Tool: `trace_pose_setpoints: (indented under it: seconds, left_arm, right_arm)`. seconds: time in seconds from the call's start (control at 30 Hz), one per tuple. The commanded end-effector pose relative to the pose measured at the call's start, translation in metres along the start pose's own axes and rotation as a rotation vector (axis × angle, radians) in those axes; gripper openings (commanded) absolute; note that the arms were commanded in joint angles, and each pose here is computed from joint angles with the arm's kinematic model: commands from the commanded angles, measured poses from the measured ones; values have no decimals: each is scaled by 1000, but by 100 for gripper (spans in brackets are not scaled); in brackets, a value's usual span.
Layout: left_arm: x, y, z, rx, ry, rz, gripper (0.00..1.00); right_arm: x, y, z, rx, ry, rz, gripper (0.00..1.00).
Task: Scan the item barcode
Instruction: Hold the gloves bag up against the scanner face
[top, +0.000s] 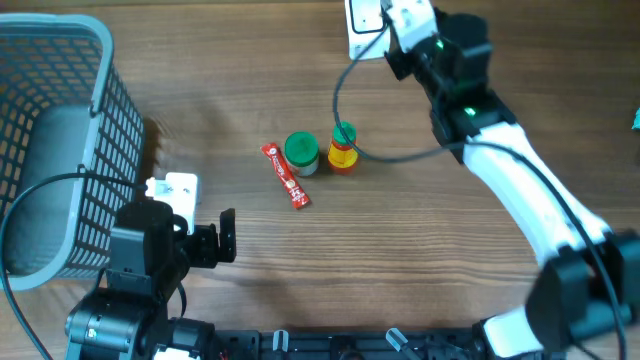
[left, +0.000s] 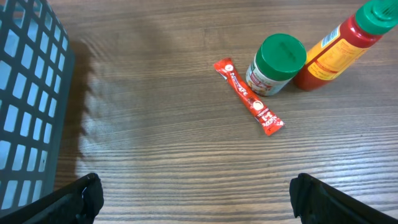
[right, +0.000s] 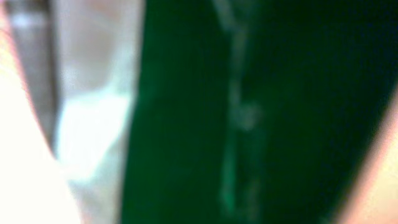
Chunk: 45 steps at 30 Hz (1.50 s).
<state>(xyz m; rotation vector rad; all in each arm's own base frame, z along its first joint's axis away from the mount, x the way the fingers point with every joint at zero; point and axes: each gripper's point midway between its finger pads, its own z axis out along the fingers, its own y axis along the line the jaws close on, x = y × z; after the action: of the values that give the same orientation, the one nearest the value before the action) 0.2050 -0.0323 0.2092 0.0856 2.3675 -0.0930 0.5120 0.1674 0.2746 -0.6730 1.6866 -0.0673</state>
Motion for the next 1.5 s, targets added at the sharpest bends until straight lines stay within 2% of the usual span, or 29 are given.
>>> trace_pose_setpoints:
  seconds: [0.0,0.33,0.53,0.7,1.1,1.47]
  left_arm:
    - [1,-2,0,9,-2,-6,100]
    - [1,-2,0,9,-2,-5,100]
    - [1,-2,0,9,-2,-6,100]
    - [1,-2,0,9,-2,-5,100]
    - [1,-2,0,9,-2,-5,100]
    - [1,-2,0,9,-2,-5,100]
  right_arm:
    - [-5,-10,32,54,-19,-71,5]
    - [7,8,114,38,-31,-103,5]
    - [23,33,135,71,2,-242,5]
    - [34,35,143,131,26,-329,5]
    - [49,47,149,128,71,-475,4]
    - [52,58,152,112,59,-424,5]
